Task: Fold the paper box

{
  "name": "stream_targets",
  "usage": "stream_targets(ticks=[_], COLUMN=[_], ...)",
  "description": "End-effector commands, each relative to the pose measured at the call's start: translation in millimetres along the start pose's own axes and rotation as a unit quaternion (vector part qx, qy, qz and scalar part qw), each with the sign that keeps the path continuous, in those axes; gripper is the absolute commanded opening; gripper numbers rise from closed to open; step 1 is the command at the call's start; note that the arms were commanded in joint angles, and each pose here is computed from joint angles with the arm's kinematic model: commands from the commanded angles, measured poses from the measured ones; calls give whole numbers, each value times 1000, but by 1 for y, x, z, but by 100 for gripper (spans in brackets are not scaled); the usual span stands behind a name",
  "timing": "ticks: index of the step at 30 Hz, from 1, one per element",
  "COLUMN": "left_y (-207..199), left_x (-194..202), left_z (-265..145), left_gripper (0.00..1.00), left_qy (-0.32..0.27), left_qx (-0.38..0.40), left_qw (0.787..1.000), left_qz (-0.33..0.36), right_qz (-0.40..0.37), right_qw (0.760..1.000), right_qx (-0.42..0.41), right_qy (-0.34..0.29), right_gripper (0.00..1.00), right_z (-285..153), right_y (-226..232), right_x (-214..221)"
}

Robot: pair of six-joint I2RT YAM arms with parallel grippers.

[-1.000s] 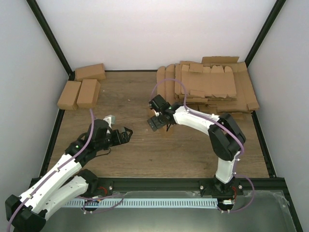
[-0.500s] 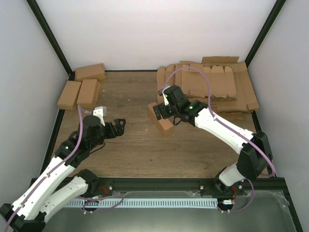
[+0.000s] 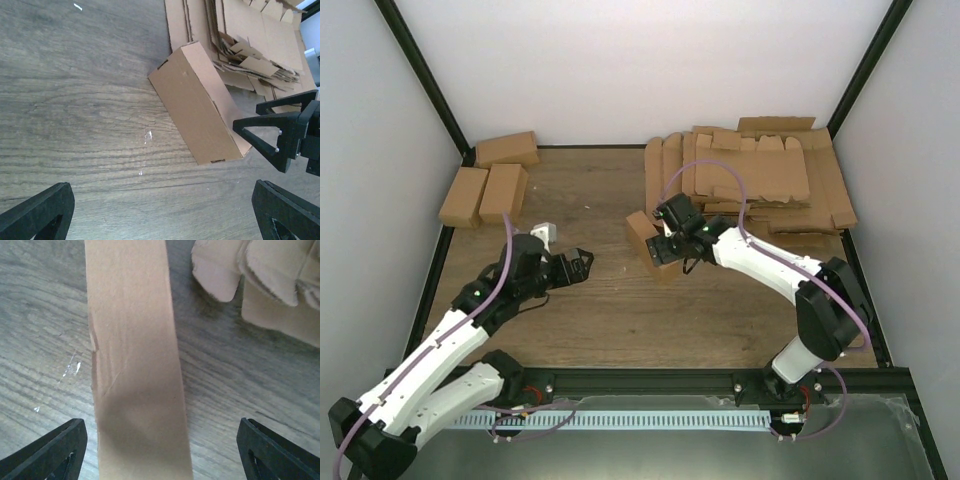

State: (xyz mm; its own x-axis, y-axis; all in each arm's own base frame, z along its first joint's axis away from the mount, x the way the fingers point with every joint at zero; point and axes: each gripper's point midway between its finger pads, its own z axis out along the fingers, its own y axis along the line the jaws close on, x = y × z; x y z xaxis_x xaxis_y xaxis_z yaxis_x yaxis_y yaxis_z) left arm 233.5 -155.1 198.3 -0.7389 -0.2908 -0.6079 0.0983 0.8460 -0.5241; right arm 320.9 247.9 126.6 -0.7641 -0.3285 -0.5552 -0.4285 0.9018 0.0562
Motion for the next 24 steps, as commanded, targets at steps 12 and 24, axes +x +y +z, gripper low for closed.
stream_targets(ticks=[12, 24], left_y=[-10, -4], left_x=[8, 31], left_z=[19, 32], left_gripper=[100, 100], left_qy=[31, 66], left_qx=[28, 37], left_qw=[999, 997], left_qz=[-9, -17], right_qz=[-24, -59], right_qw=[991, 958], right_qx=[-124, -279], right_qy=[53, -35], right_gripper=[80, 78], right_z=[7, -63], right_y=[70, 117], right_x=[10, -4])
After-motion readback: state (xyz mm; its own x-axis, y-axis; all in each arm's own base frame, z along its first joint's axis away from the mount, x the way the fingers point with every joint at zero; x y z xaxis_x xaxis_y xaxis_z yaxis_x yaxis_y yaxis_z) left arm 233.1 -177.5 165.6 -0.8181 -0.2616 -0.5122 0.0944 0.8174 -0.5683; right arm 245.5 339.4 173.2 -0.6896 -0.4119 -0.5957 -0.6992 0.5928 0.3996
